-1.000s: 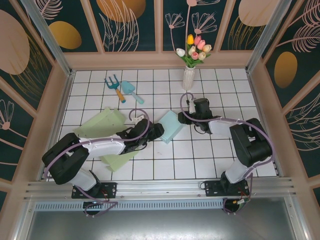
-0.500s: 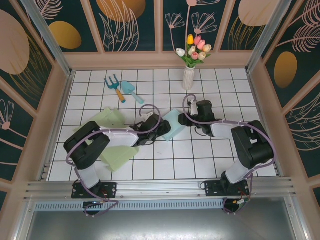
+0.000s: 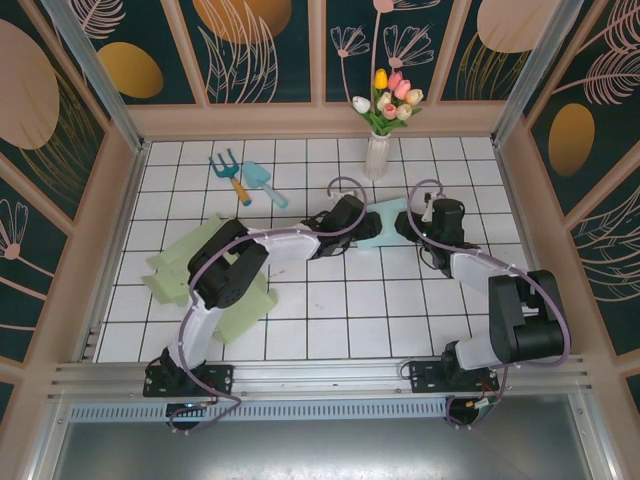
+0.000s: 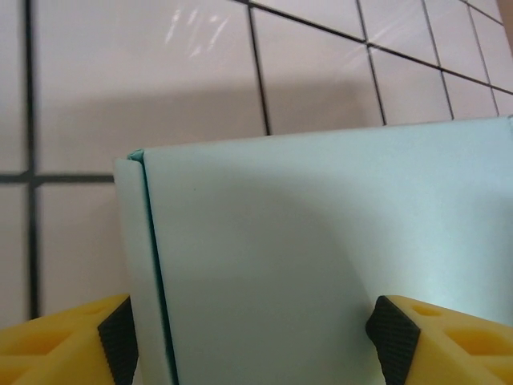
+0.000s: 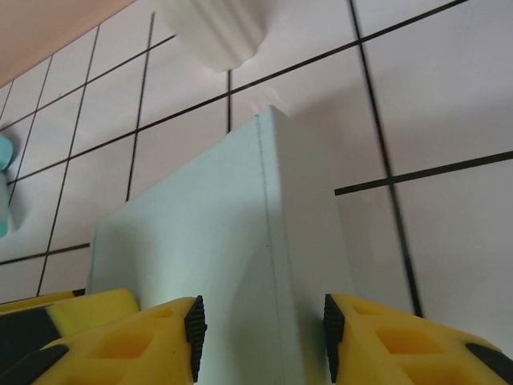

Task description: Fold the paper box

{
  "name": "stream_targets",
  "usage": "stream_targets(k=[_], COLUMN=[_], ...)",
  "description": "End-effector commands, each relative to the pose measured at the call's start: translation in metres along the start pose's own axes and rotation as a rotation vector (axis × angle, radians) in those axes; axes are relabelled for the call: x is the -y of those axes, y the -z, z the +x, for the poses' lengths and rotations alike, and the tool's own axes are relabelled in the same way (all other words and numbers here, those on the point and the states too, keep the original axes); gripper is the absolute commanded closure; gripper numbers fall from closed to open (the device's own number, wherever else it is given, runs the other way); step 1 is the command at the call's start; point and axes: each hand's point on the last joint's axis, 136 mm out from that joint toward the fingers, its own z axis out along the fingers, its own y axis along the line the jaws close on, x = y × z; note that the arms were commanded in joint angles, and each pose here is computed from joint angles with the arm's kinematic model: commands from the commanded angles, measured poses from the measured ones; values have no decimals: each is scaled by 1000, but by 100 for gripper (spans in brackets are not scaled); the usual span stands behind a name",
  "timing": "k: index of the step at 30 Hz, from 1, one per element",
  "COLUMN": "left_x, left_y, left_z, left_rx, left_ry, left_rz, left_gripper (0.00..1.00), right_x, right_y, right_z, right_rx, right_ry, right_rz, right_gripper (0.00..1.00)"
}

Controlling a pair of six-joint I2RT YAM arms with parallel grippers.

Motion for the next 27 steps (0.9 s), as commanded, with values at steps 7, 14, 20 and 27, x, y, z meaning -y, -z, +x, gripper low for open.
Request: stream_targets(k=[7, 14, 20, 27], left_x=[19, 2, 0, -46], left_y=[-33, -23, 28, 154], left_z=[0, -10, -34, -56], left_rx=[-8, 34, 115, 278], left_ry=[-85, -81, -84, -29], left_rz=[4, -101, -141, -267], left_gripper=[18, 13, 13, 13], right_x=[31, 45, 27, -18], right_y=[6, 2, 28, 92], right_z=[-18, -24, -33, -29], right_rx=[66, 56, 126, 246], right_ry=[-53, -26, -24, 43], right_rz=[73, 149, 92, 56], right_gripper=[51, 51, 51, 52])
